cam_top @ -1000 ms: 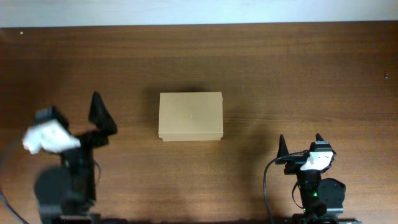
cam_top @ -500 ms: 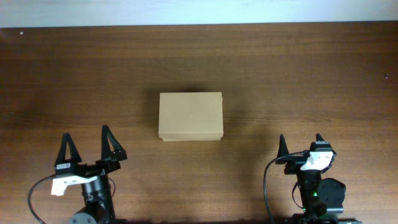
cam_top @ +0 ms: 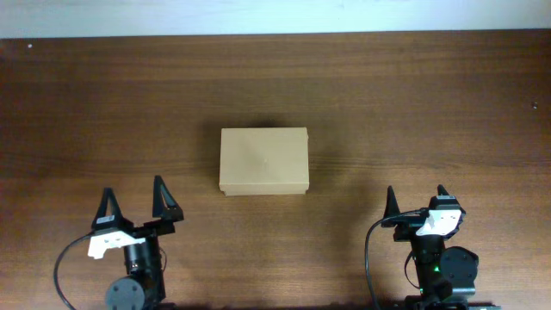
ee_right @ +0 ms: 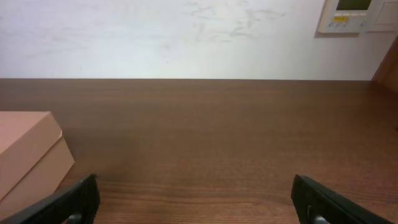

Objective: Pack container

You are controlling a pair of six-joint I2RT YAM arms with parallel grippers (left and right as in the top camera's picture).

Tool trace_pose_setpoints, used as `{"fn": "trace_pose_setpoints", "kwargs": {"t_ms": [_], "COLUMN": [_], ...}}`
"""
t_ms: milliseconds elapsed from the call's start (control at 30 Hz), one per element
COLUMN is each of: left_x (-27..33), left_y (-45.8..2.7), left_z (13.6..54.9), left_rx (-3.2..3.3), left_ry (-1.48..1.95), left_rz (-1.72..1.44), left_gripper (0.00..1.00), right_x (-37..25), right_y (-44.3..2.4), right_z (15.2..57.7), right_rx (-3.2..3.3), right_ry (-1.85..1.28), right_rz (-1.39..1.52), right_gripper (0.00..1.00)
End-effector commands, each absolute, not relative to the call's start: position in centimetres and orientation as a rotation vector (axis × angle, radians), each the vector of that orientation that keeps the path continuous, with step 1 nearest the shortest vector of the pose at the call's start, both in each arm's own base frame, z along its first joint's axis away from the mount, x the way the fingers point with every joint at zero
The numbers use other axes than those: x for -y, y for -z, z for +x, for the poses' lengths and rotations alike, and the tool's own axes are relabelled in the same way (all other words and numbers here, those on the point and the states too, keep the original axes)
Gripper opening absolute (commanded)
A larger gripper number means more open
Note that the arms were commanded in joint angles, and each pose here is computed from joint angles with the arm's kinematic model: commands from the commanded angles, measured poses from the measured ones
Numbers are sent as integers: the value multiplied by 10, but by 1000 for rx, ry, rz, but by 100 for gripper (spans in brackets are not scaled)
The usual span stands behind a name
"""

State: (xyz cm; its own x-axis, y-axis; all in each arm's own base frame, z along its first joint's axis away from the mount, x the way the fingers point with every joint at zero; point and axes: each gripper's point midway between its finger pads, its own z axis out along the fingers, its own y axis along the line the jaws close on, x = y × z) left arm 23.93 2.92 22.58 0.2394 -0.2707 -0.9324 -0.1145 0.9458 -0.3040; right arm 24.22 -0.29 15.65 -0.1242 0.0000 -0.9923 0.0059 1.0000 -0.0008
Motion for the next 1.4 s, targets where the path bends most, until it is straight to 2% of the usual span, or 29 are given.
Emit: {"fn": "trace_pose_setpoints", "kwargs": {"t_ms": [0, 133, 1367], "left_x": [-30, -30, -30], "left_y": [-207, -158, -157], "left_z": [242, 243, 244], "left_rx": [-1401, -1604, -1613], "left_ry": [92, 54, 53], "left_rz": [-348, -359, -361], "left_gripper": [100, 100, 100], "right_x": [7, 7, 7], "right_y": [-154, -154, -154], "right_z": [242, 242, 242], "right_rx": [-1693, -1693, -1693], "right_ry": [19, 19, 19], "right_rz": [24, 24, 24], "right_gripper": [99, 99, 99]}}
